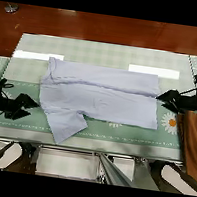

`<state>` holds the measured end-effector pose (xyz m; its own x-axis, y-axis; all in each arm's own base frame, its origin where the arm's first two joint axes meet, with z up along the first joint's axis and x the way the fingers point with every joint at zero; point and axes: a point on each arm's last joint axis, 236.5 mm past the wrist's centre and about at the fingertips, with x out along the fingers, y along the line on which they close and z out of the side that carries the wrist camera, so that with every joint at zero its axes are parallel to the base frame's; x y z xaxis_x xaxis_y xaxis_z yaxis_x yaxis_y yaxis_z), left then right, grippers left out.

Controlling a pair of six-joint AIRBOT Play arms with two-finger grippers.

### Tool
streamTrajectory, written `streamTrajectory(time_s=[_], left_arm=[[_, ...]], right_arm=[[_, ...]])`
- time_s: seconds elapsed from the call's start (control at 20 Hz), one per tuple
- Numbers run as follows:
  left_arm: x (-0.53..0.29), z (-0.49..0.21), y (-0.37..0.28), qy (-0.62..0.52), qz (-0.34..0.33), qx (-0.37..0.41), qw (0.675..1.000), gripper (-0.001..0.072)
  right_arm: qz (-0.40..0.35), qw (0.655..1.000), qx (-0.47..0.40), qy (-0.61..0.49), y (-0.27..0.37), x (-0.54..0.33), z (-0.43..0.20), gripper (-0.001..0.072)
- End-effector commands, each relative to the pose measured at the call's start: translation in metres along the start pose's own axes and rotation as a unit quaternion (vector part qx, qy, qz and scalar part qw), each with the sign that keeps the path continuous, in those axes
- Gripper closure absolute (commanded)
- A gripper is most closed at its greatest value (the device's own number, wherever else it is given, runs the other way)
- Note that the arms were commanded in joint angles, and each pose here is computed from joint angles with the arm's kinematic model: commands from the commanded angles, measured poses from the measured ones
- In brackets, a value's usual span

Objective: Fold the shirts.

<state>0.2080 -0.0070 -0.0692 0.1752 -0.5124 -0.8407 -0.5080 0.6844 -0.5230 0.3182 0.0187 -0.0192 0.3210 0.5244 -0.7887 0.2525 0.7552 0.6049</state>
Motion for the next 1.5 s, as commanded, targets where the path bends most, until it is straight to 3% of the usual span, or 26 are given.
streamTrajectory(time_s=[0.0,0.25,0.45,0.5,0.55,0.65,0.75,1.05,1.45], left_arm=[[0.023,-0.022,-0.013,-0.001,-0.073,-0.035,0.997,0.0007],[0.061,-0.035,-0.036,-0.008,-0.098,-0.024,0.995,0.0007],[0.079,-0.04,-0.041,-0.013,-0.072,0.007,0.997,0.0021],[0.08,-0.037,-0.041,-0.021,-0.067,0.006,0.997,0.0261],[0.08,-0.035,-0.04,-0.026,-0.066,0.009,0.997,0.07],[0.079,-0.032,-0.048,-0.032,-0.079,0.03,0.996,0.0687],[0.077,-0.03,-0.056,-0.037,-0.096,0.029,0.994,0.0687],[0.076,-0.028,-0.059,-0.043,-0.102,0.033,0.993,0.0687],[0.077,-0.029,-0.06,-0.042,-0.102,0.039,0.993,0.0687]], right_arm=[[0.028,1.0,0.009,-0.008,0.008,0.008,-0.016,0.0087],[0.047,0.999,0.022,-0.008,0.016,0.005,-0.015,0.0087],[0.041,0.996,0.069,-0.04,-0.007,-0.019,0.003,0.0087],[0.024,0.996,0.08,-0.035,-0.022,-0.024,-0.001,0.0087],[-0.007,0.996,0.093,-0.015,-0.043,-0.028,-0.014,0.0088],[-0.082,0.984,0.151,0.057,-0.08,-0.029,-0.058,0.0087],[-0.109,0.971,0.179,0.112,-0.092,-0.02,-0.094,0.0088],[-0.09,0.974,0.131,0.161,-0.068,0.019,-0.114,0.0088],[-0.024,0.98,0.171,0.097,-0.049,0.055,-0.074,0.0113]])
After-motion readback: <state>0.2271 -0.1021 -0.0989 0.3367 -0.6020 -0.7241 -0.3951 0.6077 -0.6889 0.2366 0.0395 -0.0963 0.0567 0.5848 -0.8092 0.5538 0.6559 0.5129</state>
